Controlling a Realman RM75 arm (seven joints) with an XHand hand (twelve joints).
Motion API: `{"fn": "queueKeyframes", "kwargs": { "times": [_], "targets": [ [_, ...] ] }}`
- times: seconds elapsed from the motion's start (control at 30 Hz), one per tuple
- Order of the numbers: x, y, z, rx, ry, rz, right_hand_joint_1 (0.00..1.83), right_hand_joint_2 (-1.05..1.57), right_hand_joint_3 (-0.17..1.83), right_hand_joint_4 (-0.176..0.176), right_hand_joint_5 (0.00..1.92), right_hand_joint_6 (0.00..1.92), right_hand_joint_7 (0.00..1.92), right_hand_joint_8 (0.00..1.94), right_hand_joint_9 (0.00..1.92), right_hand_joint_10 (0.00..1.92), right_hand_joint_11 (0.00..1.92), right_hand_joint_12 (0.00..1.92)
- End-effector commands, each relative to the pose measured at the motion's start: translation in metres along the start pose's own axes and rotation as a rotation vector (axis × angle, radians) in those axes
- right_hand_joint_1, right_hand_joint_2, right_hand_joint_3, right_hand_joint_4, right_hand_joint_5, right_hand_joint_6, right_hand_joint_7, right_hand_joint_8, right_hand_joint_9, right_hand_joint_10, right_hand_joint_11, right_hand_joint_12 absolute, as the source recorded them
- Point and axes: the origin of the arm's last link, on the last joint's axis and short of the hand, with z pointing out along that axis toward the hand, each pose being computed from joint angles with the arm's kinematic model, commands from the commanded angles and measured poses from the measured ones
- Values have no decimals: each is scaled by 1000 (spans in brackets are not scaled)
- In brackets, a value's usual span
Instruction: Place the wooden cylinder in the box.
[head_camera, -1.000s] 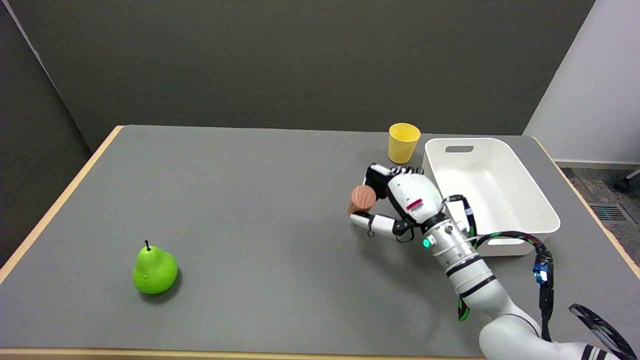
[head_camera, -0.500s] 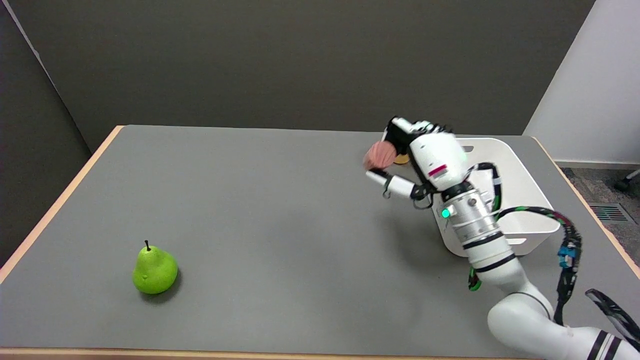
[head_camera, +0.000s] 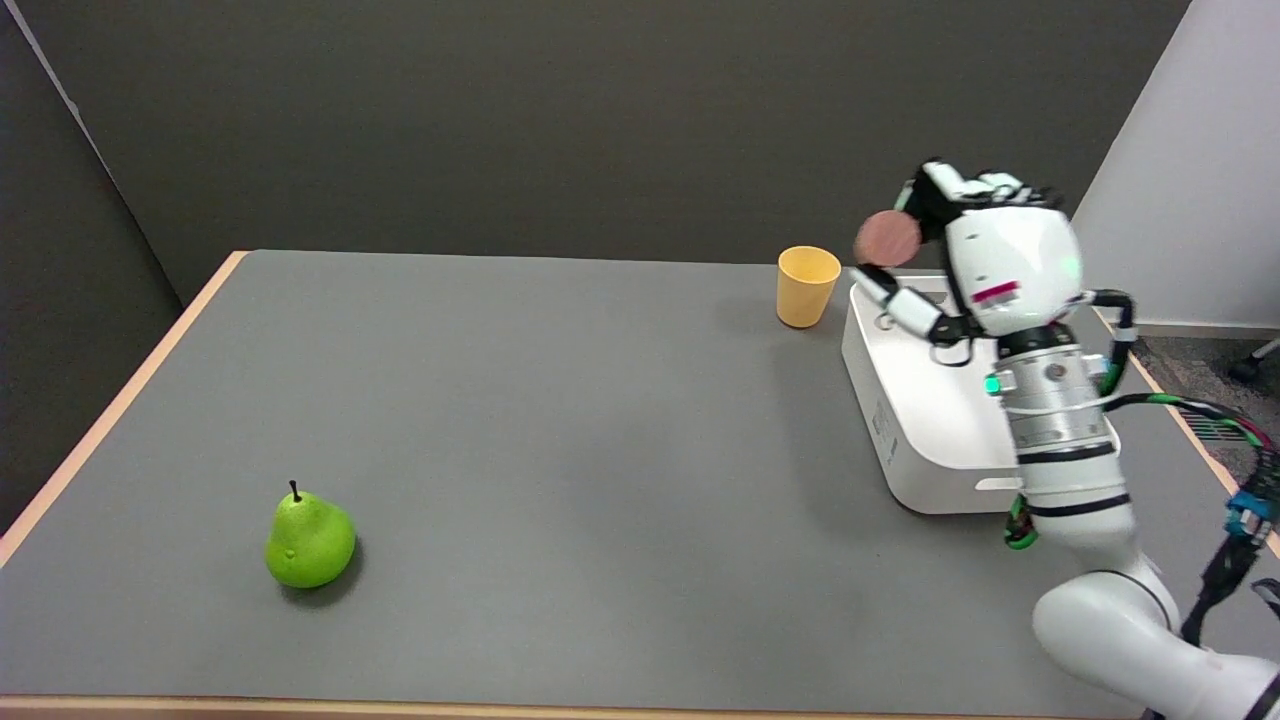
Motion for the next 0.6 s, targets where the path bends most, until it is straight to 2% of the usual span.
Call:
{"fn": "queueKeyframes", "kwargs": {
  "times": [0.03, 0.2, 0.47, 0.5, 0.57, 0.6],
  "targets": [
    [1, 91, -37, -319, -40, -199, 1174, 1088, 318, -72, 636, 1574, 888, 1223, 798, 1301, 622, 1659],
    [-16, 99, -48, -352, -104, -204, 1174, 1088, 318, -72, 636, 1574, 887, 1224, 798, 1300, 621, 1656],
    [-24, 98, -48, -350, -115, -174, 1175, 1079, 334, -69, 641, 1573, 889, 1225, 789, 1313, 611, 1662],
    [-24, 98, -48, -351, -114, -161, 1128, 1082, 350, -49, 647, 1566, 869, 1189, 774, 1311, 603, 1668],
    [-27, 98, -49, -353, -120, -142, 918, 1112, 399, 39, 663, 1540, 773, 1015, 703, 1279, 572, 1684],
    [-28, 97, -49, -354, -125, -135, 906, 1138, 362, 42, 645, 1552, 742, 958, 680, 1257, 562, 1686]
  ]
}}
